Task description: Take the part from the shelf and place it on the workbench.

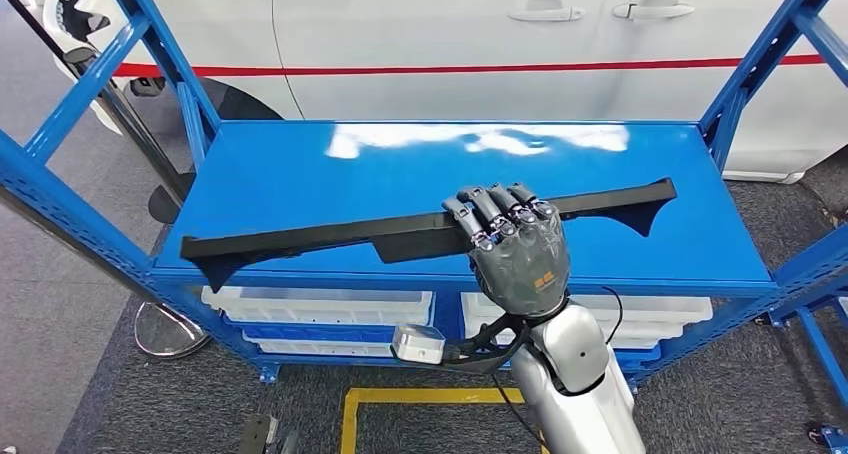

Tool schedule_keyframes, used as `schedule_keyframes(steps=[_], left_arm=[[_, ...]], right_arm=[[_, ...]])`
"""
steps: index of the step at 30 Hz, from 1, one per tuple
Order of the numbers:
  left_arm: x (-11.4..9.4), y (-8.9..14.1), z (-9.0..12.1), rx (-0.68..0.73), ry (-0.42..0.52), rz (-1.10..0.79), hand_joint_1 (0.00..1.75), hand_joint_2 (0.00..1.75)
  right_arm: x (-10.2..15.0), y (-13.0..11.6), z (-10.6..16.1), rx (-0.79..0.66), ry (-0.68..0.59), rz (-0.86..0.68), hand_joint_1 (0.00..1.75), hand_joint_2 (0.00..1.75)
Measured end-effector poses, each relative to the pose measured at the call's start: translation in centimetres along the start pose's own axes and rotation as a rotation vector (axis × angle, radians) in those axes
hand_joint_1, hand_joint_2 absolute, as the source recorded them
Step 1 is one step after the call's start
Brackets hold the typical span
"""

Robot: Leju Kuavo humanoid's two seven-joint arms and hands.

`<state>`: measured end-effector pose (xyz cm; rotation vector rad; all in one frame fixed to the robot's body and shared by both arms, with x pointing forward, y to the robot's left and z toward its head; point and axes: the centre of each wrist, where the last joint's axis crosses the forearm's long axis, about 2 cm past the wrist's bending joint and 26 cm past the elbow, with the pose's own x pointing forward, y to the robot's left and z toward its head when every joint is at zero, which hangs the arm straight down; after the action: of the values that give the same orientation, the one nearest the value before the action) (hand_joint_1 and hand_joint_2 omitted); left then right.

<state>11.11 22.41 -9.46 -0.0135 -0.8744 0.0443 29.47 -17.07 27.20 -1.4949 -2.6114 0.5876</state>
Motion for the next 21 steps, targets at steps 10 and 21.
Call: schedule_keyframes(steps=[10, 21], left_arm=[[0.0, 0.6, -0.1, 0.019, -0.016, 0.018, 0.0, 0.0], [-0.3, 0.7, 0.2, 0.022, -0.014, 0.027, 0.0, 1.75]], right_arm=[[0.0, -0.4, 0.1, -0.092, 0.022, -0.074, 1.75, 1.75], [0.1, -0.5, 0.7, -0.108, 0.045, -0.106, 1.75, 1.75]])
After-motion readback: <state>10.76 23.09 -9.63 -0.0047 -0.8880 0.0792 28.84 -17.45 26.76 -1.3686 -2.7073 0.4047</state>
